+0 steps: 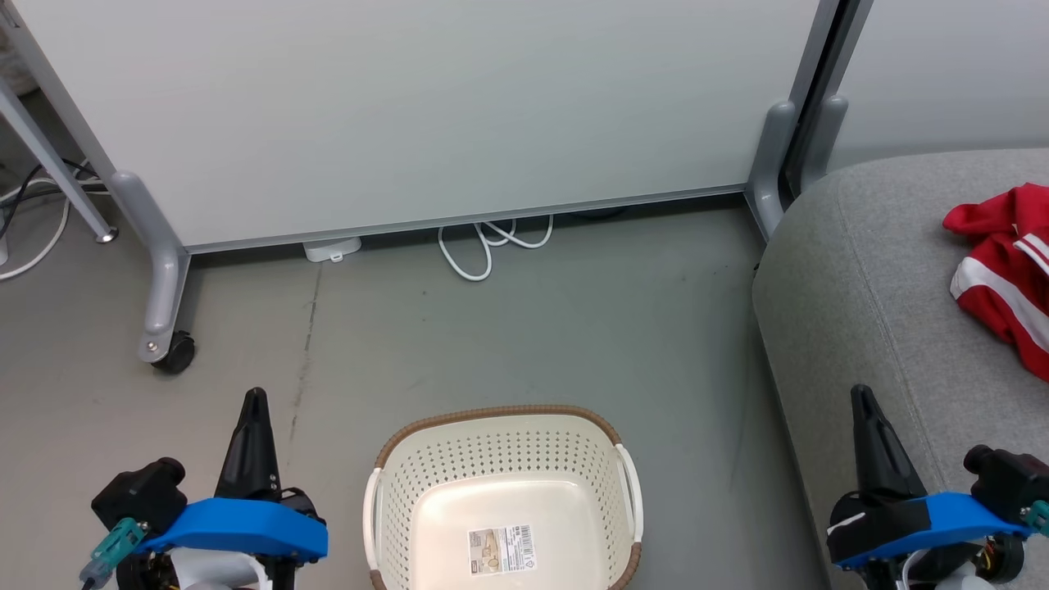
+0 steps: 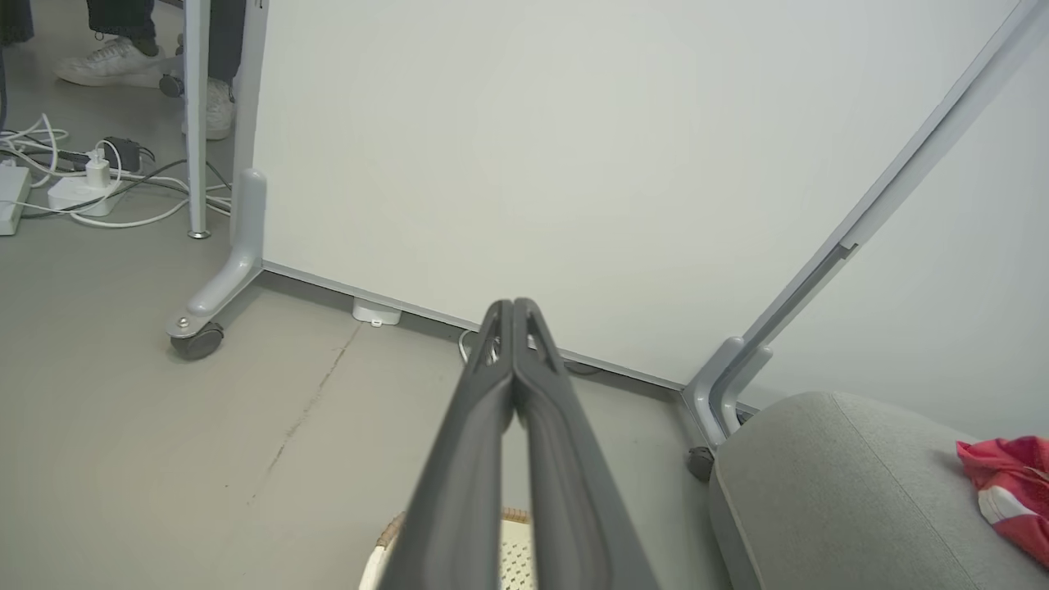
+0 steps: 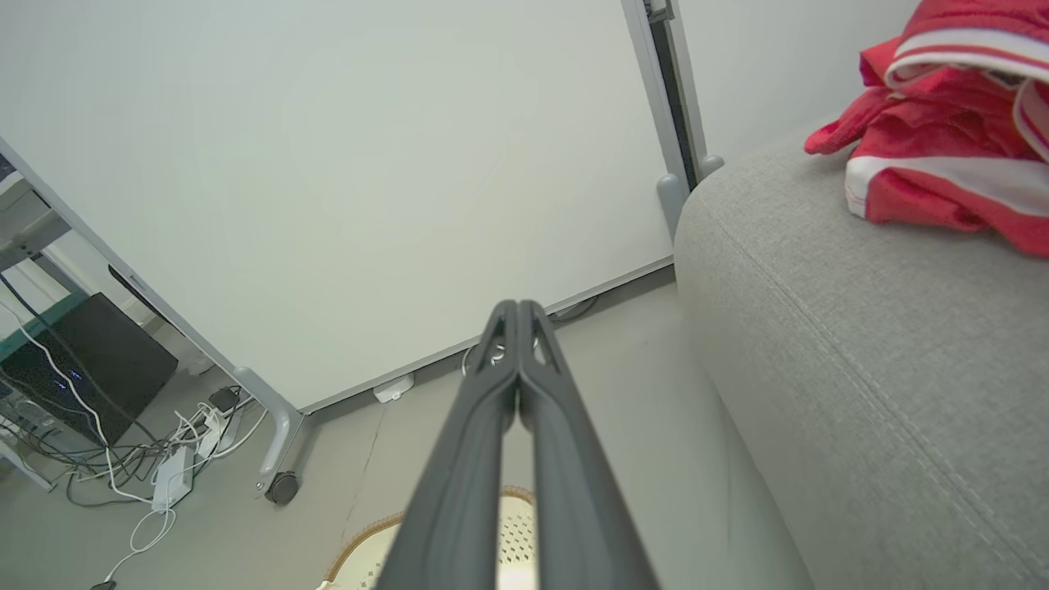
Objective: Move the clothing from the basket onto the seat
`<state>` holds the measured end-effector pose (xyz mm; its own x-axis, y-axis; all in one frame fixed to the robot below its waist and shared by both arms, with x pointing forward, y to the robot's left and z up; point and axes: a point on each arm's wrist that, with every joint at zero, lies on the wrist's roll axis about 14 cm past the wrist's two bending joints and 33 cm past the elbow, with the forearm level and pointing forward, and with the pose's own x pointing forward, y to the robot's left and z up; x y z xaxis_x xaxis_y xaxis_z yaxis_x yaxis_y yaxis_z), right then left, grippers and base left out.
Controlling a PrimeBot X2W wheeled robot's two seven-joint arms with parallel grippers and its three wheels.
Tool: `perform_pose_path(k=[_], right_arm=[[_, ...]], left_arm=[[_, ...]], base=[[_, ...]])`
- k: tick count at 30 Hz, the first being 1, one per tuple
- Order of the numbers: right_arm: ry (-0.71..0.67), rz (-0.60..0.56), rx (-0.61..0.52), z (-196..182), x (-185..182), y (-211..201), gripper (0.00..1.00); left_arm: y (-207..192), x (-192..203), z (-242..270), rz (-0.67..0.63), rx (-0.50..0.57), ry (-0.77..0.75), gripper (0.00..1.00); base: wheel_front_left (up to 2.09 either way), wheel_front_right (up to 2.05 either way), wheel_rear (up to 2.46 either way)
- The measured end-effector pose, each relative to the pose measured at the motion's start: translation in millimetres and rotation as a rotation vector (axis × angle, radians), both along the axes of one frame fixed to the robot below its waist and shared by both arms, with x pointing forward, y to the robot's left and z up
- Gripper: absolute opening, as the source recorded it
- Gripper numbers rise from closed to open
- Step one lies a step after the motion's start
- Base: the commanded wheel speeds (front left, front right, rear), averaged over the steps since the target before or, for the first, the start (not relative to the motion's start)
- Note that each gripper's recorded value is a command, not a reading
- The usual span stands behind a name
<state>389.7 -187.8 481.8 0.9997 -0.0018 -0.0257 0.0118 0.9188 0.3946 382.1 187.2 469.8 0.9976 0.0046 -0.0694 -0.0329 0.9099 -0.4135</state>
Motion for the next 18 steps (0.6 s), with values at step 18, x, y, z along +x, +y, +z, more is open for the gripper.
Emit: perform_pose_path(k=[18], right_arm=[[0.028, -0.042, 0.284, -1.6, -1.2, -6.6, 0.00]], left_arm=[[8.3, 0.5, 1.5, 0.055, -0.275, 0.017, 0.00]], base=[[0.00, 0.00, 0.00]])
